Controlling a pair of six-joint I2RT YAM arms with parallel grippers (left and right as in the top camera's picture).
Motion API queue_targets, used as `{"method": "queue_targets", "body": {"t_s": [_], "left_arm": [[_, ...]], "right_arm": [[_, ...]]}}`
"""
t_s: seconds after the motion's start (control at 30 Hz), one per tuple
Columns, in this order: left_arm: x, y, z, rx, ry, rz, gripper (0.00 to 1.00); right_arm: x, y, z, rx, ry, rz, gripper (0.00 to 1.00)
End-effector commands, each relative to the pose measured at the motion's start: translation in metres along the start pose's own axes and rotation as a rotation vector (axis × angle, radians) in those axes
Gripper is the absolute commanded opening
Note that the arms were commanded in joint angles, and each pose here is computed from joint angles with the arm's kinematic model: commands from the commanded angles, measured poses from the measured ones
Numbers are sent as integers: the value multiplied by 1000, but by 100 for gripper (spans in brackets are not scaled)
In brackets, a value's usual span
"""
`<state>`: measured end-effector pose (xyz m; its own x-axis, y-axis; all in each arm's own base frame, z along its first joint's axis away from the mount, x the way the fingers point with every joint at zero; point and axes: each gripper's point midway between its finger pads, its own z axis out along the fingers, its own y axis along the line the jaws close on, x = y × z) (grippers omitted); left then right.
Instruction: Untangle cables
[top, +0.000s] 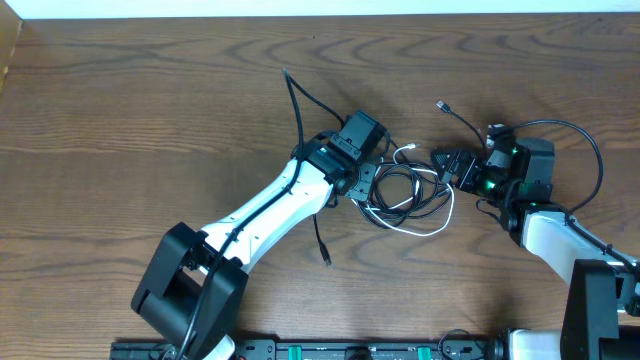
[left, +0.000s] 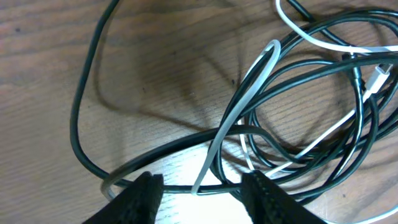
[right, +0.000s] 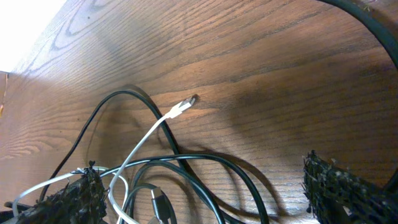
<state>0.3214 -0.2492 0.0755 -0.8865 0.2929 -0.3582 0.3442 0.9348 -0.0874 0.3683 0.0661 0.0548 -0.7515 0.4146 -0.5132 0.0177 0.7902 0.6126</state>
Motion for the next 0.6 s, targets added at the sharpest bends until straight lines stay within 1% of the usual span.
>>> {"method": "queue_targets", "body": {"t_s": [0.0,0.07,0.13,0.2,0.5,0.57], "left_arm": [[-4,3,-1,-16,-12,-4,43],[-4,3,-1,-16,-13,-4,41],[-5,2,-1,-15,-15,-4,35],[-6,2,-1,-15,-19,-4,34],[-6,2,7,-15,-17,-4,33],[-6,2,8,-15,-18,-4,31]], "right_arm": [[0,8,-1,-17,-1,-3,99],[0,8,-1,-17,1,-2,99],[1,8,-1,-18,3,-3,99],[1,8,-1,-17,3,-3,99],[6,6,-1,-8,23,9,99],[7,5,-1,-6,26,11,99]]}}
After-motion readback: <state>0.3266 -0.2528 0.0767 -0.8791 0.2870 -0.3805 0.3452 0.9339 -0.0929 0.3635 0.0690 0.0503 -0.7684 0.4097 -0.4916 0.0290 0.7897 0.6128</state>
